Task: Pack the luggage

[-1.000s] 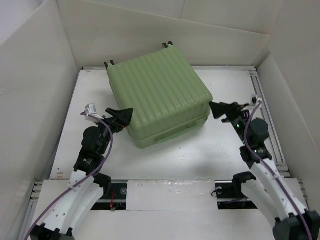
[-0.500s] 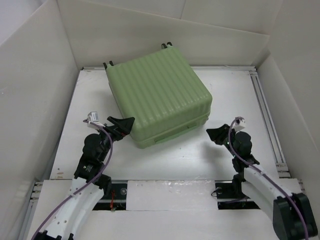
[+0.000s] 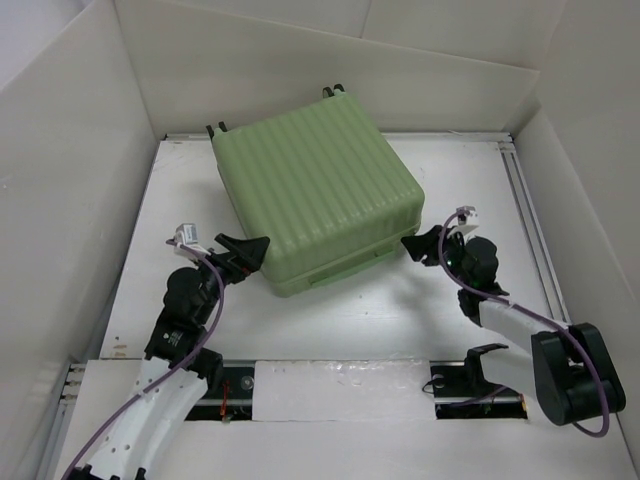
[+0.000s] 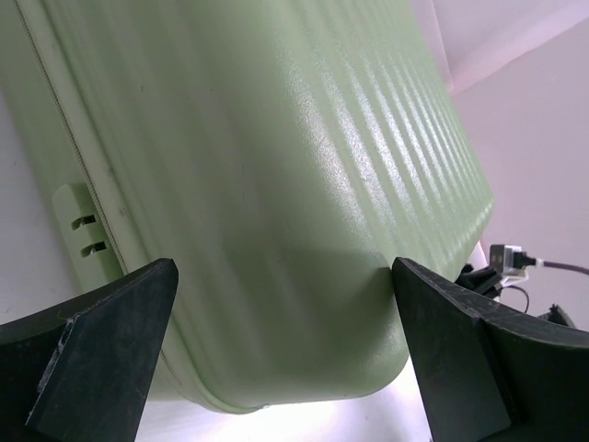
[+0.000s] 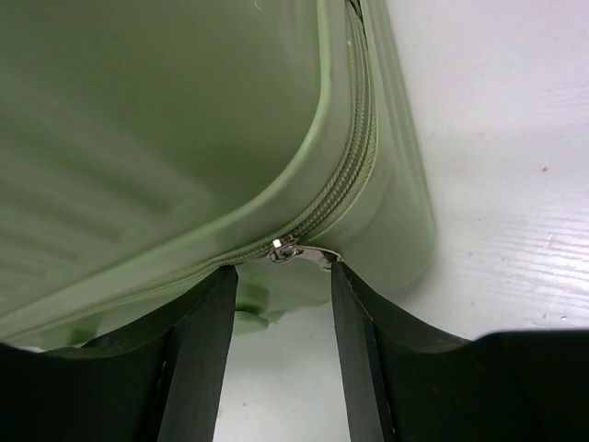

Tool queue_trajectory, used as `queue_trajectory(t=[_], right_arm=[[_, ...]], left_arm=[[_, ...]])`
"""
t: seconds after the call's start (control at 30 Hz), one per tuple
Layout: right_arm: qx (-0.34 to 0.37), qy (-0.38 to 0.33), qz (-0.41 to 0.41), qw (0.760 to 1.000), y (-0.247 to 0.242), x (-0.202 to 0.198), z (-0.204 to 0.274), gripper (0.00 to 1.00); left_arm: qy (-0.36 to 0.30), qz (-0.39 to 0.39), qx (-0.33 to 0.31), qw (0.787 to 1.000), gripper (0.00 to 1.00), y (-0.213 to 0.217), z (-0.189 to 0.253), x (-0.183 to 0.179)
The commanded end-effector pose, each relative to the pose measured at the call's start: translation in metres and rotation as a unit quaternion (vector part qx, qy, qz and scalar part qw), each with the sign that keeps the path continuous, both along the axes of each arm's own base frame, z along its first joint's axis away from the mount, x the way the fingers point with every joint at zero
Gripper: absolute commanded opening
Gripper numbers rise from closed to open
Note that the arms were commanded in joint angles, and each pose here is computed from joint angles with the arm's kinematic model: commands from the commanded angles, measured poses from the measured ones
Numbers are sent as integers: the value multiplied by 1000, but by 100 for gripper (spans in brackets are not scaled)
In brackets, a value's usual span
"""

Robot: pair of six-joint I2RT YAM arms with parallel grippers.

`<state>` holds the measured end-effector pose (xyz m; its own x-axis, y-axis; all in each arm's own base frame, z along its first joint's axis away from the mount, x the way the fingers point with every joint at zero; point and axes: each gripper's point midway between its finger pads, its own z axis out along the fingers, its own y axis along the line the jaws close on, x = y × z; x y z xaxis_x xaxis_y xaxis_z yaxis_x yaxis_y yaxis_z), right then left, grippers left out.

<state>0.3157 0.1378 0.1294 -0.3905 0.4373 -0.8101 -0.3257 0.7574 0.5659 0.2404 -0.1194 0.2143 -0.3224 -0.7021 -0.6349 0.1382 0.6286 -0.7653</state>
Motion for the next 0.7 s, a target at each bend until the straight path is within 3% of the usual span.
queue_trajectory(t=[0.0, 0.17, 0.33, 0.67], right_arm=[[-37, -58, -18, 997, -11, 17, 30, 52], [-58, -55, -11, 997, -14, 25, 36, 52], [-59, 5, -17, 998, -19, 26, 16, 52], [-62, 57, -54, 995, -31, 39, 14, 57]], left_arm=[[27, -18, 40, 999, 100, -1, -10, -9], [3, -8, 49, 999, 100, 4, 14, -9], [-4, 9, 55, 998, 100, 11, 27, -9], [2, -1, 56, 998, 100, 7, 18, -7]])
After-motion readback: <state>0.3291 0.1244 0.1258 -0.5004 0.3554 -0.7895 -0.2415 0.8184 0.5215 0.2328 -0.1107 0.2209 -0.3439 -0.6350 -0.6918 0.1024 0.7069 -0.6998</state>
